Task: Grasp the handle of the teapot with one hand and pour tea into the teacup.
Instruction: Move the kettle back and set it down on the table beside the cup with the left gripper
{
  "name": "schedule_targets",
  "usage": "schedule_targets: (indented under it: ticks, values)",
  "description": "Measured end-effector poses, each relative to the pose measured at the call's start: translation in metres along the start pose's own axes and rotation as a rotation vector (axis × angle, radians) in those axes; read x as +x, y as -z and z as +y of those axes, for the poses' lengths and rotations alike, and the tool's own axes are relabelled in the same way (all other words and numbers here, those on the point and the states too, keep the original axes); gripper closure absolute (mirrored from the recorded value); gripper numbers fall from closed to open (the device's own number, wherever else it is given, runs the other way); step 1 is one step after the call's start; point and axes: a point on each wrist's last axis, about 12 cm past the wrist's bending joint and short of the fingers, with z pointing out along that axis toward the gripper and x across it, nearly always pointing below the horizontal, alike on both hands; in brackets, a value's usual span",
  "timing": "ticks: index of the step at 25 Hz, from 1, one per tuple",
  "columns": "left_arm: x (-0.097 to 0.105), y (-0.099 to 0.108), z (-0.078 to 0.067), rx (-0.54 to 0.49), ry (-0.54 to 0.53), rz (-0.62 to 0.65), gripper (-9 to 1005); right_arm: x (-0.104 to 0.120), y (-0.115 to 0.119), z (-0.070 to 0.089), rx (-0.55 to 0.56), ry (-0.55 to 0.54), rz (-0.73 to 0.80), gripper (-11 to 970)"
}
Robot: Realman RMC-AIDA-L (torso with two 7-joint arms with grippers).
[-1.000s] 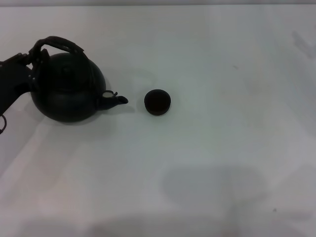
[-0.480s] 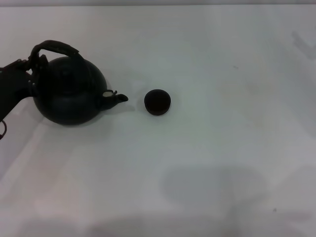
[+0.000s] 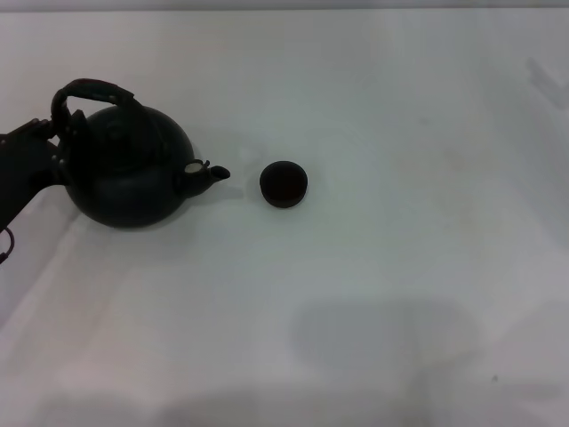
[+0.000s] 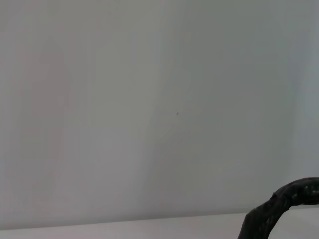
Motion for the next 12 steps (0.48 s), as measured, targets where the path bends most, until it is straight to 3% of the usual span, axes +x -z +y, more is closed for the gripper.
schedule_targets:
  ticks: [12]
  values:
    - [0.0006, 0.0017, 0.0015, -0.016, -0.015, -0.005, 680, 0.0014, -0.0012, -0.0010, 0.013, -0.001, 0.008, 102]
